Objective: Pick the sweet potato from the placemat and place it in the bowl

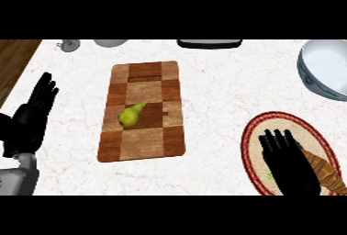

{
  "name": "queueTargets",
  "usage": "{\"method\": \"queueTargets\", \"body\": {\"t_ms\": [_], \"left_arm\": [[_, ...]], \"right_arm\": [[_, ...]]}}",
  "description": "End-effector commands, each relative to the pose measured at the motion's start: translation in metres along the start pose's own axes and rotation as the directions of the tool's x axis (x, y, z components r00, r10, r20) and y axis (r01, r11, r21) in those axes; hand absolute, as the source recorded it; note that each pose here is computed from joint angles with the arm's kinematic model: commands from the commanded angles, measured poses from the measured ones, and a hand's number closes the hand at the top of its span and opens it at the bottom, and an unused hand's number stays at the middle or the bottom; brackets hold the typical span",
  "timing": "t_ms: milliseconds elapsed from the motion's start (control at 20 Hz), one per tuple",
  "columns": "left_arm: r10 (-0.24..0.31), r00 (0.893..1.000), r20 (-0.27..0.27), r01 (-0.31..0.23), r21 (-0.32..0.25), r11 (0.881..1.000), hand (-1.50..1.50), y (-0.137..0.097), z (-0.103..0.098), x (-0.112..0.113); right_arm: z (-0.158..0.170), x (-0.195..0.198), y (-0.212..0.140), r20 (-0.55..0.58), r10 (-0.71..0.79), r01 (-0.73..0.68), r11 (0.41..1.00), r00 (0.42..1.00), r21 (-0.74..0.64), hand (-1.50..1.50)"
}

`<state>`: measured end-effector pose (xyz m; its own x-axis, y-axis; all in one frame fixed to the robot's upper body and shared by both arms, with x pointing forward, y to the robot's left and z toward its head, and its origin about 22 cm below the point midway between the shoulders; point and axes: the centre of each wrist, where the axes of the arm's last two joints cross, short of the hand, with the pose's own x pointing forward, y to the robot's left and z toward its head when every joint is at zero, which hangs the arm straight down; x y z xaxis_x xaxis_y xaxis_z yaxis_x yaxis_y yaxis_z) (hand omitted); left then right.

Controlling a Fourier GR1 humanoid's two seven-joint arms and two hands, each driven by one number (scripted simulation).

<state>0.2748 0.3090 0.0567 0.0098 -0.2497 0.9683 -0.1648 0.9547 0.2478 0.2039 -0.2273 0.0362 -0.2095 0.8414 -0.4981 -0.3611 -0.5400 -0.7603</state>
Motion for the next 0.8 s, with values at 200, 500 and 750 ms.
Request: {"method": "queueTargets", "body": {"t_ms": [200,500,750], "left_arm": [[0.010,1.000,-0.006,-0.010,-0.003,1.000,0.00,0.010,0.017,-0.015],[-0.002,1.000,-0.004,0.002,-0.006,1.000,0.00,0.000,0.018,-0.016],[0.010,1.000,0.010,-0.010,-0.001,1.000,0.00,-0.018,0.001,-0.009]], "right_arm": [[0.002,-0.005,0.015,-0.022,-0.035,0.035,0.999,0.999,-0.001,-1.50],[-0.025,-0.002,0.033,-0.022,-0.031,0.031,0.999,0.999,-0.016,-1.50],[-0.048,-0.009,0.026,0.000,-0.070,0.070,0.993,0.998,0.093,1.50]]}}
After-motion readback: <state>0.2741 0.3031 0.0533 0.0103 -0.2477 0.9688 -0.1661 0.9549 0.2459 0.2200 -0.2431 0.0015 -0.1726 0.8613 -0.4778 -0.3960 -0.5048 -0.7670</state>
